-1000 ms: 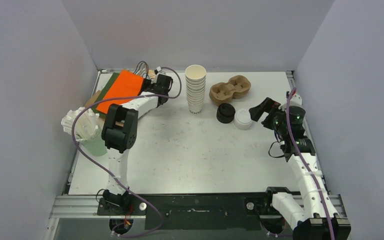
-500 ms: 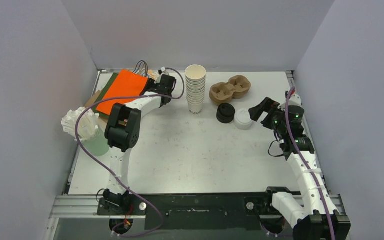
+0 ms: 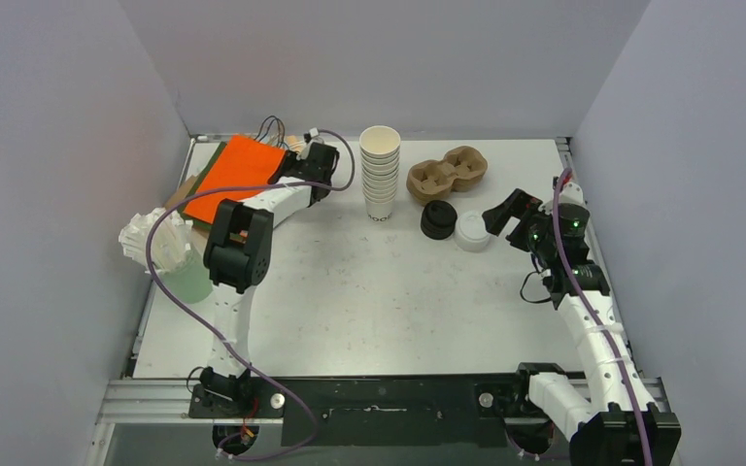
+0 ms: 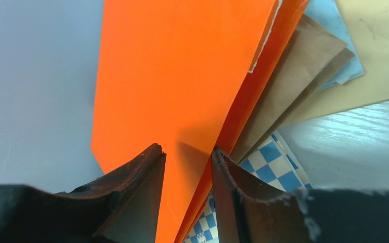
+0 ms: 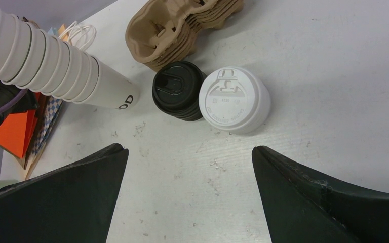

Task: Pack the takeout coffee
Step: Pick up the takeout bag from the takeout bag.

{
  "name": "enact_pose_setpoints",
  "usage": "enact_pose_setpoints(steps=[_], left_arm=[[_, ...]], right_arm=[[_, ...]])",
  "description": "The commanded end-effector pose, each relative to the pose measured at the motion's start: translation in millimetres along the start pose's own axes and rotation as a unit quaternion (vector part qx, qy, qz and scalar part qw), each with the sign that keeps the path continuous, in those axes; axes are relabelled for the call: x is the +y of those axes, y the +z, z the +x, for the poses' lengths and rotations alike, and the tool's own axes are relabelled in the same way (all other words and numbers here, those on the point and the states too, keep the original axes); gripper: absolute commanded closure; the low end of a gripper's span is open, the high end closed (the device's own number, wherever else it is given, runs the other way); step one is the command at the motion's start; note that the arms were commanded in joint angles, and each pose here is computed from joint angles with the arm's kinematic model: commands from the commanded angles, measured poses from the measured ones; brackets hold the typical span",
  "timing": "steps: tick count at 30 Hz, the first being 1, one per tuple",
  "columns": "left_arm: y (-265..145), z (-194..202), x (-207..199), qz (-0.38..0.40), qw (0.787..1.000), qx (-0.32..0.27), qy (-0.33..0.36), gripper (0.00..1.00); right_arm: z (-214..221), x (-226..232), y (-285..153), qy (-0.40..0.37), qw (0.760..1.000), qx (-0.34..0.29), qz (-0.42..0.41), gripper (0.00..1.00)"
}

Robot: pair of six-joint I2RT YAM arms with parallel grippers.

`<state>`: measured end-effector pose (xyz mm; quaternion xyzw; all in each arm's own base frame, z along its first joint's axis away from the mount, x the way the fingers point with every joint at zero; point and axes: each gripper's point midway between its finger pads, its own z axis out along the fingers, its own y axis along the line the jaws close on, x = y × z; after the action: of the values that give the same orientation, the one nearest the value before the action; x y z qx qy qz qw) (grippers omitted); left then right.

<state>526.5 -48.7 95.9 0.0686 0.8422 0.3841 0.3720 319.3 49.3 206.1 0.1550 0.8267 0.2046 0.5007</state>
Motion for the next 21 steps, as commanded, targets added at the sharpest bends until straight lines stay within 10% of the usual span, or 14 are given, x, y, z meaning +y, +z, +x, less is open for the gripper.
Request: enact_pose_setpoints(steps=[1, 7, 21], left_arm=[[8.7, -11.7, 15.0, -0.038, 0.999, -0.007, -0.014, 0.62], [10.8, -15.6, 21.2, -0.059, 0.998, -0.014, -0.027, 1.00], [-95.6, -47.7, 87.1, -0.041, 0.977, -0.111, -0.179, 1.00]], right_arm=[[-27.6, 13.5, -1.7, -0.012, 0.999, -0.043, -0.016, 0.00], [-32.0, 18.2, -3.7, -0.011, 0.999, -0.046, -0.023, 0.01], [-44.4, 91.4, -2.7, -0.041, 0.995, -0.029, -0.089, 0.10]])
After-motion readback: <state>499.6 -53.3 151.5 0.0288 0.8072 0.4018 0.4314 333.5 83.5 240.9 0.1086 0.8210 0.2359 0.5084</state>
